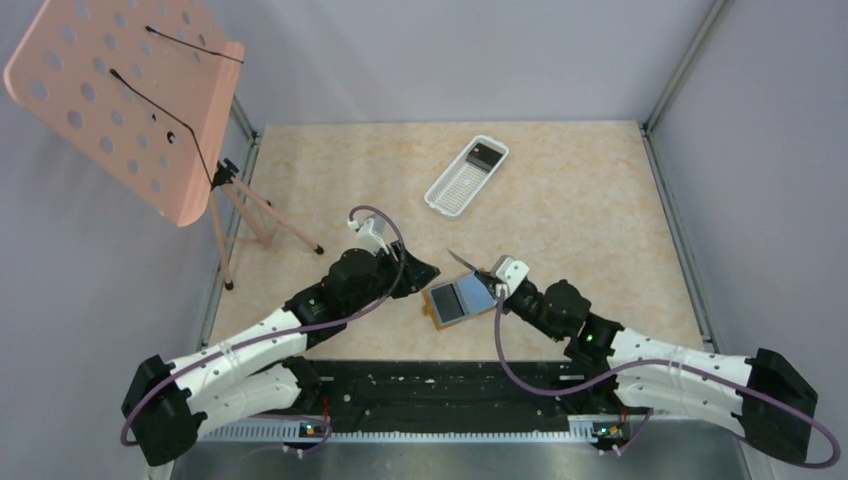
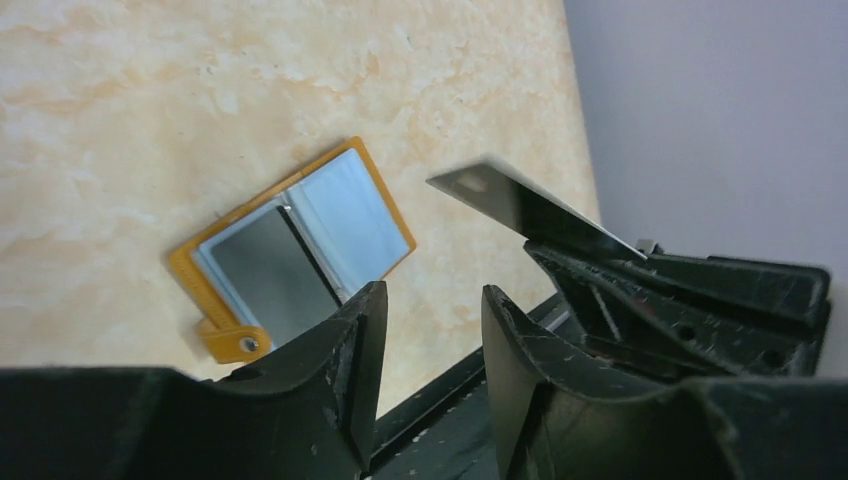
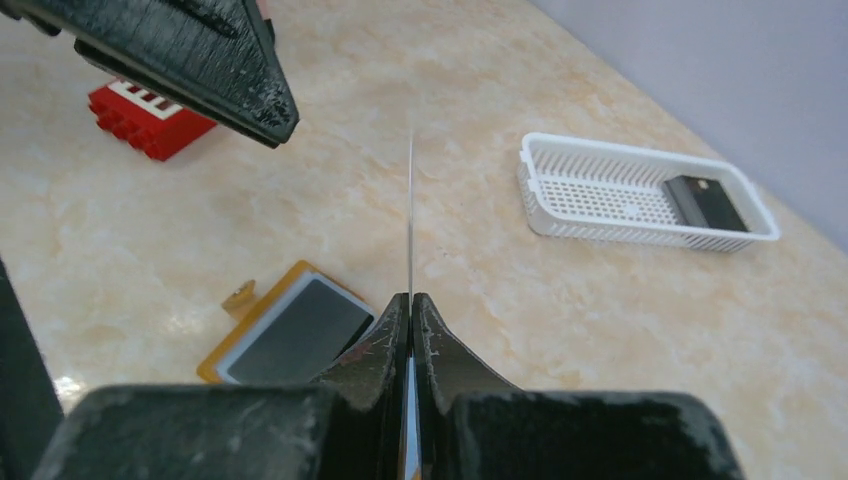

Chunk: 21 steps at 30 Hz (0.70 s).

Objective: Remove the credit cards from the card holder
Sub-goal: Place the credit card in the storage box.

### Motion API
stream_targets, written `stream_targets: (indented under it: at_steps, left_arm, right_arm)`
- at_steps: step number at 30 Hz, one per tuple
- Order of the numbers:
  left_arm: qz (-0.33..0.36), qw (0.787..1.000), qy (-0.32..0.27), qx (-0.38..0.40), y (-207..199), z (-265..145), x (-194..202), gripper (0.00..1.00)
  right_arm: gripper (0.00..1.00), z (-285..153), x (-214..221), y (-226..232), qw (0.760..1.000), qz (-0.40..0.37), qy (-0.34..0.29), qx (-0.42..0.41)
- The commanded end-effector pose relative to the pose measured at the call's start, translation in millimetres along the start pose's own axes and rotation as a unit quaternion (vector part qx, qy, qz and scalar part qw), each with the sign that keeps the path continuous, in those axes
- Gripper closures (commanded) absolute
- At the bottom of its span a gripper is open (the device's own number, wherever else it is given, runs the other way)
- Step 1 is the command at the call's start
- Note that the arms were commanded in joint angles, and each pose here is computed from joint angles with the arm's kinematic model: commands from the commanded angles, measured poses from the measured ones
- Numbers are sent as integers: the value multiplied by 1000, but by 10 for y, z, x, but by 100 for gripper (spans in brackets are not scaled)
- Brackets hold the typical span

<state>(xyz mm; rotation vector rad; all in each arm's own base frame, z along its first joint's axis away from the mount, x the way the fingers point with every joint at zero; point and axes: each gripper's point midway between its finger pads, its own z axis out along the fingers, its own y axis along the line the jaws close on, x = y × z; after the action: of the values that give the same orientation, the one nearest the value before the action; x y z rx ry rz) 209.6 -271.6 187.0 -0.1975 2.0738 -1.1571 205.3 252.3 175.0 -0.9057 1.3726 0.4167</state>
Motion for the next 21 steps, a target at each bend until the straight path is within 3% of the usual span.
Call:
stream_targets:
  at_steps: [1,11,18,21]
  left_arm:
    - [92,996,-7,-4,-72,-92,-142,54]
    - [151,988,-18,19,-107,-244,-190,49]
    - [198,980,-11,-21,-28,-345,-274,47]
    - [241,968,9,-65,37,-378,-346,20]
  right_arm:
    - [100,44,-264,-24,993,117,-9,-3]
    - [100,89,-443,90,962,264,-7,-74]
    - [100,157,-389,-505,929,369,18,35]
    - [100,221,-396,-913,905,413,28,100]
